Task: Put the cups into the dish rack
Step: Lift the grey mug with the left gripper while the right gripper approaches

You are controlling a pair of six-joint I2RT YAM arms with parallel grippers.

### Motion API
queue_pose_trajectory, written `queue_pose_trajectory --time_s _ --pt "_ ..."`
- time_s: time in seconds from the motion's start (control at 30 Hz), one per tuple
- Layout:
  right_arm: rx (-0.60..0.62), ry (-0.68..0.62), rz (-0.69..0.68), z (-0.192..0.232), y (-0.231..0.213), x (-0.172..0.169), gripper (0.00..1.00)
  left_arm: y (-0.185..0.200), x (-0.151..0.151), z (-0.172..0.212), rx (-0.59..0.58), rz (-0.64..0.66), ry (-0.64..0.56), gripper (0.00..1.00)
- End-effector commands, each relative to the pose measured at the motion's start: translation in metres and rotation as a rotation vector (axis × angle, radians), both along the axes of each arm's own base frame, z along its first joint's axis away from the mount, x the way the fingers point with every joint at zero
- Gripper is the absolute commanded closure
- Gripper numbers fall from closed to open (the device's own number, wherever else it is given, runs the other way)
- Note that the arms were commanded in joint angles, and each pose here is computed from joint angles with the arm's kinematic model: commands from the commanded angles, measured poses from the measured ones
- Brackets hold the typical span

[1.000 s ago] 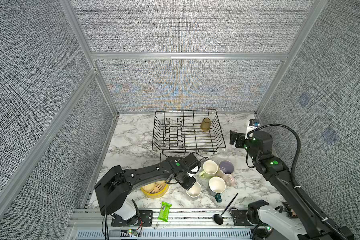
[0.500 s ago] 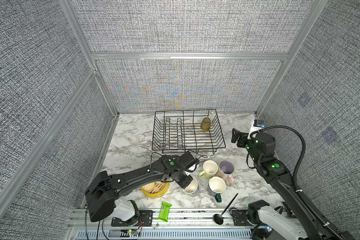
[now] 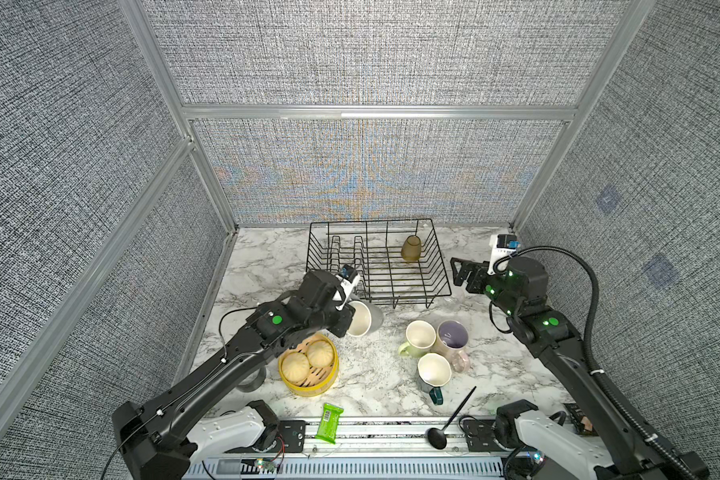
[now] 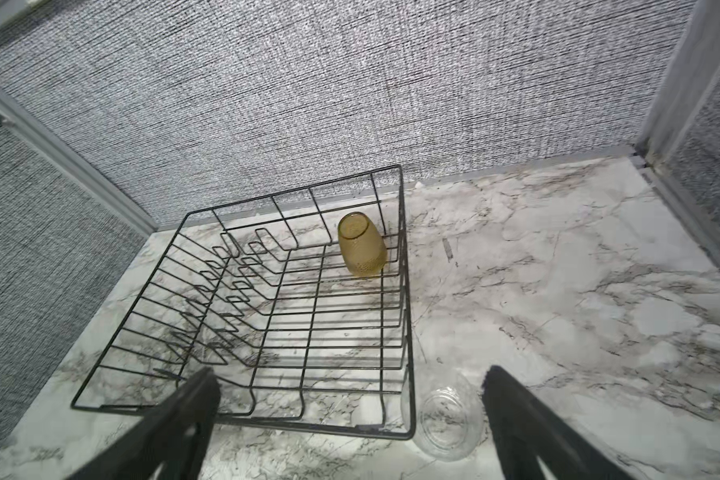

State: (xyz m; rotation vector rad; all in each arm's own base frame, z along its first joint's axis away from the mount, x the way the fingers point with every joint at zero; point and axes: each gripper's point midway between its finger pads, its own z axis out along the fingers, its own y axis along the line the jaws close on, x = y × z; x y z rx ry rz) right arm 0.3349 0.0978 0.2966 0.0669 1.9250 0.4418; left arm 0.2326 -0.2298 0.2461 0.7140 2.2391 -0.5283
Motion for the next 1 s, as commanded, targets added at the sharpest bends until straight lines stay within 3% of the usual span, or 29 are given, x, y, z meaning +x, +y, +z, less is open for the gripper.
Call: queue_pose_trajectory --time_s 0.0,0.4,0.6,0.77,0.97 --pt "0.133 0.067 0.127 -0.004 0.027 -0.010 0.01 -0.013 0.014 0.038 -0.209 -0.013 -0.048 1.00" --pt "0.648 0.383 0.432 -0.002 0.106 -0.017 0.01 -0.016 0.048 0.058 -0.653 0.051 0.195 1.00" --pt "0.868 0.555 0.523 0.001 0.136 -0.020 0.01 -0.019 0.057 0.059 -0.812 0.059 0.317 1.00" --pt "0.964 0.512 0.636 0.020 0.163 -0.028 0.01 -0.022 0.061 0.058 -0.923 0.066 0.409 1.00" --pt "0.965 0.506 0.771 0.032 0.191 -0.037 0.01 -0.033 0.060 0.057 -0.971 0.001 0.492 1.00"
